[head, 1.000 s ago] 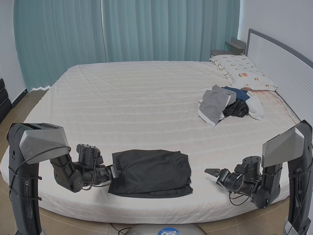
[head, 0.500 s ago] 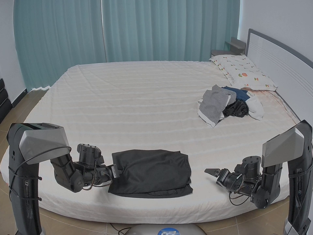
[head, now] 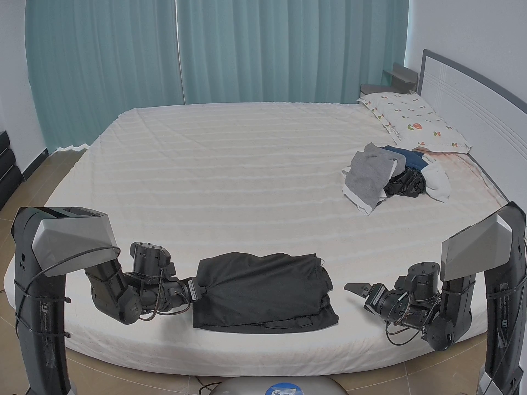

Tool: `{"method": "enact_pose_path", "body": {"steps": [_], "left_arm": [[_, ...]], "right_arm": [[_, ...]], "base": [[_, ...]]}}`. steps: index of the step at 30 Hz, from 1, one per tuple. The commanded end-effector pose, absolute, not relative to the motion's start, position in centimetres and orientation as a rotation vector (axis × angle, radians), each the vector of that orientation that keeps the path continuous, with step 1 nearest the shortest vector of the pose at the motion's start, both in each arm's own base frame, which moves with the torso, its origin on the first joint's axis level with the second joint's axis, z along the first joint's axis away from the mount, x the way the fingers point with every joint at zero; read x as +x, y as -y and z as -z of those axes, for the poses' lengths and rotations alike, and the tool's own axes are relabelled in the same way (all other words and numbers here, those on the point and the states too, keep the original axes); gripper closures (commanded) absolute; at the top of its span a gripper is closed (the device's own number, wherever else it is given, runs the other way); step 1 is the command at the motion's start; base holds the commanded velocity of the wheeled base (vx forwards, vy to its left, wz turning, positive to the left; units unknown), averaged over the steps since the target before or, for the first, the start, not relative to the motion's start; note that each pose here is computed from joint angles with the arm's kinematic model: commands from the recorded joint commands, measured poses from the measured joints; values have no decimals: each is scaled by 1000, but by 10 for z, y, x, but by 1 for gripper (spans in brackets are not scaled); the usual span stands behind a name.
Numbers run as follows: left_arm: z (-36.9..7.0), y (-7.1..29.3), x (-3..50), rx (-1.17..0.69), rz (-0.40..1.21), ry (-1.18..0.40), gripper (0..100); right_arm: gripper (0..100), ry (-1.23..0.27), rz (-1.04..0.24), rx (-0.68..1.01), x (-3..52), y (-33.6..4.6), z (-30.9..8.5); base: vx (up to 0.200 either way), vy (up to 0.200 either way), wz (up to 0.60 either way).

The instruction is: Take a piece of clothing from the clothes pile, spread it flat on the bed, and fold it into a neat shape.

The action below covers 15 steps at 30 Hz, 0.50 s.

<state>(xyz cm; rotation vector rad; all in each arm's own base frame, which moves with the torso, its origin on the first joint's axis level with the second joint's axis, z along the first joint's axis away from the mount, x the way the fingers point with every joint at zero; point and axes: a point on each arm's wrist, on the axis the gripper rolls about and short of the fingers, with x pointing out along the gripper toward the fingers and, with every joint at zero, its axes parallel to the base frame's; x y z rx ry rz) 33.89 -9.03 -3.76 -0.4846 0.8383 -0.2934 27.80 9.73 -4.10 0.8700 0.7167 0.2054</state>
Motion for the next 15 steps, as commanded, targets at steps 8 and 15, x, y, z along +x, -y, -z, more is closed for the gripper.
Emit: {"method": "enact_pose_path", "body": {"steps": [8,15], "left_arm": [[37,90,339,-485,294,-837,100],[38,90,338,-485,293,-839,100]], "right_arm": [[0,-710,-210,871,278,-98,41],[0,-710,-209,871,279,-97,41]], "base": [[0,200,0],[0,200,0]]}}
